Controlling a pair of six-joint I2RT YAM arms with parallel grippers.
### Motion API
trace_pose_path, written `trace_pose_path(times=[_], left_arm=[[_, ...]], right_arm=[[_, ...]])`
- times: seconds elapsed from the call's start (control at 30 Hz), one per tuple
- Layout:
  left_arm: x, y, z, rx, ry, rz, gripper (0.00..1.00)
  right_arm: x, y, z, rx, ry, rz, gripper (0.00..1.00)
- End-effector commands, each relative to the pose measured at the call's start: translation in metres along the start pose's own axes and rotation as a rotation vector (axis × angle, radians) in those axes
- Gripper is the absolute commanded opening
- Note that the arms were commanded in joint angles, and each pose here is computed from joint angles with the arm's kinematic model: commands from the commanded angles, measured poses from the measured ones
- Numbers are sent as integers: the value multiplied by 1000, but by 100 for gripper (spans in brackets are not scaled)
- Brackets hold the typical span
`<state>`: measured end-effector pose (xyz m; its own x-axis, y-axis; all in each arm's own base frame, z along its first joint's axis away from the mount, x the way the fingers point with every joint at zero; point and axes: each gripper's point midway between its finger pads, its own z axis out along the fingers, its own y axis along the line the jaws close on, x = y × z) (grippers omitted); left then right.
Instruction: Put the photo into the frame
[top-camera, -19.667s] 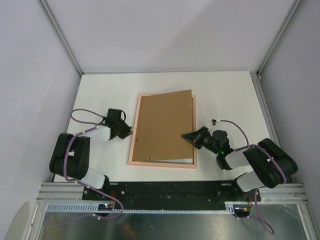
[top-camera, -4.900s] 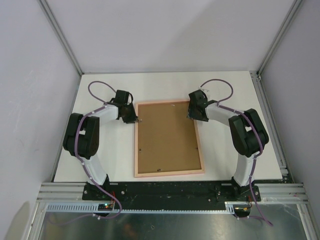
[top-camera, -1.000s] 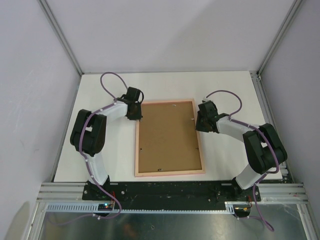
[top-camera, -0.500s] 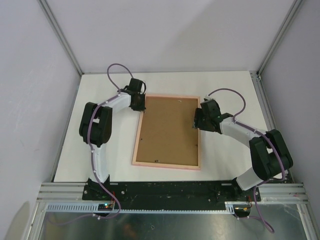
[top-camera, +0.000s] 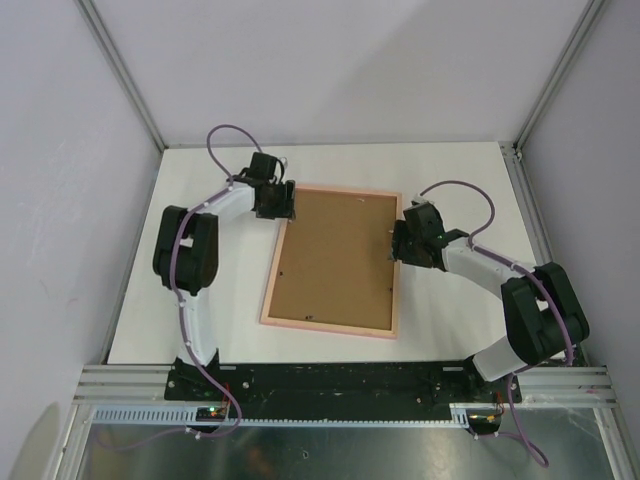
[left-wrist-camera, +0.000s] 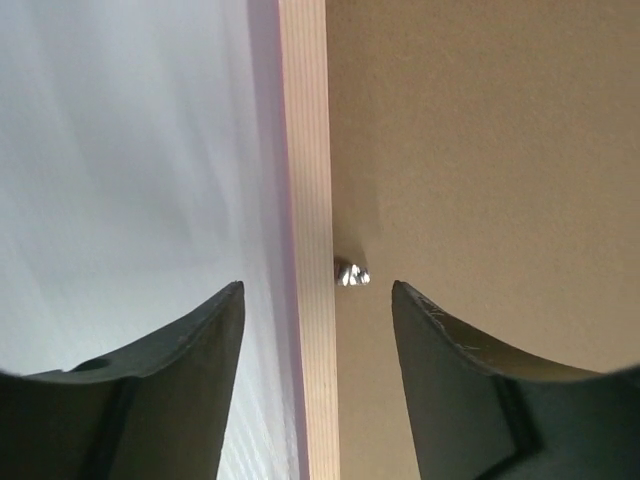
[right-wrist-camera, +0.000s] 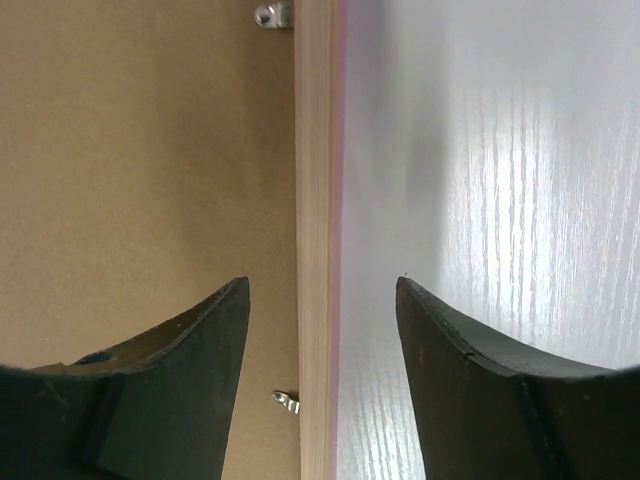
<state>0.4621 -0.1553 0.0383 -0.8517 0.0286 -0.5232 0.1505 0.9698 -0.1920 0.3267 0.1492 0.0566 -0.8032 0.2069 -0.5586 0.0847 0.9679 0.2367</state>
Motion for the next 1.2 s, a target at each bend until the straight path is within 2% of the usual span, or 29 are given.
trace_pose_path(times=[0.0,0.27,0.43,0.6,1.17], left_arm=[[-19,-11,-51,34,-103,-15,66],[38,14,-85,-78,-73,-80,67],[80,22,-85,-99,-7,-114,67],[100,17,-81,-95,35,-114,67],[134,-6,-78,-39,107,-103,63]], right_arm=[[2,-1,-6,-10,-17,15,62],[26,2,-5,-45,14,9,49],[31,6,-3,-58,24,0,41],[33,9,-2,-68,28,-4,32],[35,11,0,-75,35,-6,28]])
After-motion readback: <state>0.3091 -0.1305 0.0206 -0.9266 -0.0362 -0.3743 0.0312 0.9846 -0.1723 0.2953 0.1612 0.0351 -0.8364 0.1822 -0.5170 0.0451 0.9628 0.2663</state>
